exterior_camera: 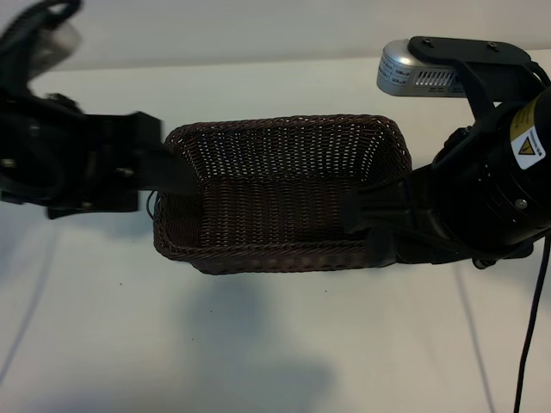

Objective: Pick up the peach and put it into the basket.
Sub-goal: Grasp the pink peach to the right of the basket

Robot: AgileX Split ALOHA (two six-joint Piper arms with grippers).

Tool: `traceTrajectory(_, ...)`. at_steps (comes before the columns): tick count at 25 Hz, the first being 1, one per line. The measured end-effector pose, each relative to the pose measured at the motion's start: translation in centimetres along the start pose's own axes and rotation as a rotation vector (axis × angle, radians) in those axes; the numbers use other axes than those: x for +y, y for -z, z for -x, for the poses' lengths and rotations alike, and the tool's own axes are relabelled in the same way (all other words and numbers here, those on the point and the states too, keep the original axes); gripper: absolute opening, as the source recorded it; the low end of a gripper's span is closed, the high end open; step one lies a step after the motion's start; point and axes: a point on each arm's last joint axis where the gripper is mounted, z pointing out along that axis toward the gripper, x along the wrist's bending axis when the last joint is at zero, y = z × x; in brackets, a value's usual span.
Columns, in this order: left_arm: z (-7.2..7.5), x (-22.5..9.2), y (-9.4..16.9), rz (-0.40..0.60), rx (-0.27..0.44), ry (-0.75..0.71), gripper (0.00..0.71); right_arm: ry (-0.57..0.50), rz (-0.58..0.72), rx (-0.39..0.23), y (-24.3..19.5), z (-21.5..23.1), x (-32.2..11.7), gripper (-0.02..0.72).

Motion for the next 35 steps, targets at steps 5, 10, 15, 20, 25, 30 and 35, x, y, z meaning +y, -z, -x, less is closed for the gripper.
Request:
traceTrajectory(5, 0.1, 0.3, -1.6, -0.021, 0.004, 0.017, 0.591, 0.000, 0.000, 0.000, 0.0, 0.0, 0.0, 0.507)
traceTrajectory(10, 0.2, 0.2, -1.8, -0.027, 0.004, 0.019, 0.591, 0.000, 0.000, 0.000, 0.0, 0.0, 0.0, 0.507)
traceTrajectory(15, 1.1, -0.5, -2.1, -0.053, -0.010, 0.002, 0.583, 0.000, 0.000, 0.000, 0.0, 0.0, 0.0, 0.507)
traceTrajectory(20, 2.1, -1.5, -2.6, -0.086, -0.003, -0.021, 0.567, 0.000, 0.000, 0.000, 0.0, 0.0, 0.0, 0.507)
traceTrajectory(25, 2.1, -1.7, -2.4, -0.081, 0.022, -0.023, 0.564, 0.000, 0.000, 0.000, 0.0, 0.0, 0.0, 0.507)
traceTrajectory(30, 2.0, -2.2, -1.8, -0.092, 0.031, -0.026, 0.564, 0.000, 0.000, 0.000, 0.0, 0.0, 0.0, 0.507)
traceTrajectory(35, 2.0, -2.2, -1.9, -0.096, 0.036, -0.023, 0.564, 0.000, 0.000, 0.000, 0.0, 0.0, 0.0, 0.507)
